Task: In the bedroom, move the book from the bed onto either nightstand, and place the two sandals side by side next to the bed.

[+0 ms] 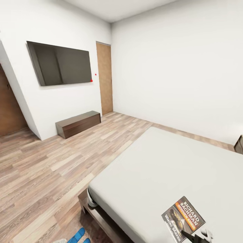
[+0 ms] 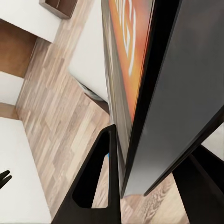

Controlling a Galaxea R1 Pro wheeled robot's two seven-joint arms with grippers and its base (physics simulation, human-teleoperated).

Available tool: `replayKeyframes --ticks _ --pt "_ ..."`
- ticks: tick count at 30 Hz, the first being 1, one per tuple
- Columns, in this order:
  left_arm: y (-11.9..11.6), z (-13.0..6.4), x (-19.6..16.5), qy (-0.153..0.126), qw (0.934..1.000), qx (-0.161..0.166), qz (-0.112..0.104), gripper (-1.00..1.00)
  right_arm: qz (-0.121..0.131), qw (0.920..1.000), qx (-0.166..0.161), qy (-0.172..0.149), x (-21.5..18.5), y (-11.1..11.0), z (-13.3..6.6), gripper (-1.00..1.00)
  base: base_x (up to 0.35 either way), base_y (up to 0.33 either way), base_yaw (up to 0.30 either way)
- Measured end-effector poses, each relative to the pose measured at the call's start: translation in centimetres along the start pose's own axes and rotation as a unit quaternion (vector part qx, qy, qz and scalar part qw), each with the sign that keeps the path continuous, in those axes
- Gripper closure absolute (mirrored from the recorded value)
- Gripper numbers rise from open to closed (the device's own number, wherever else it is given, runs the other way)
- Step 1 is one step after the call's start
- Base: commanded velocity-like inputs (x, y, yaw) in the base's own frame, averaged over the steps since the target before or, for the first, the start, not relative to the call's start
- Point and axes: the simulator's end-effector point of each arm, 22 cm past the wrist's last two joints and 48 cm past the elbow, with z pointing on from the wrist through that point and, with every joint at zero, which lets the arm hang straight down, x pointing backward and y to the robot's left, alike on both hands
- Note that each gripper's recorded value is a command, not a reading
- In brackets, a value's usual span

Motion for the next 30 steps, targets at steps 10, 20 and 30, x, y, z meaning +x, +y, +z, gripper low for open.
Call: replayKeyframes --ticks 10,20,30 --pt "-0.07 0.04 0.16 0.001 1.0000 0.000 0.000 -1.00 0.000 1.0000 0.001 0.002 0.16 -0.07 0.03 1.00 0.000 0.000 0.280" --pt "-0.09 0.06 0.34 0.003 1.0000 0.000 -0.001 -1.00 0.001 1.0000 0.000 0.004 0.37 -0.06 0.16 1.00 0.000 0.000 0.280" --pt "-0.02 0.07 0.48 0.005 1.0000 0.000 -0.001 -1.00 0.002 1.0000 0.001 0.002 0.24 -0.23 0.00 1.00 0.000 0.000 0.280"
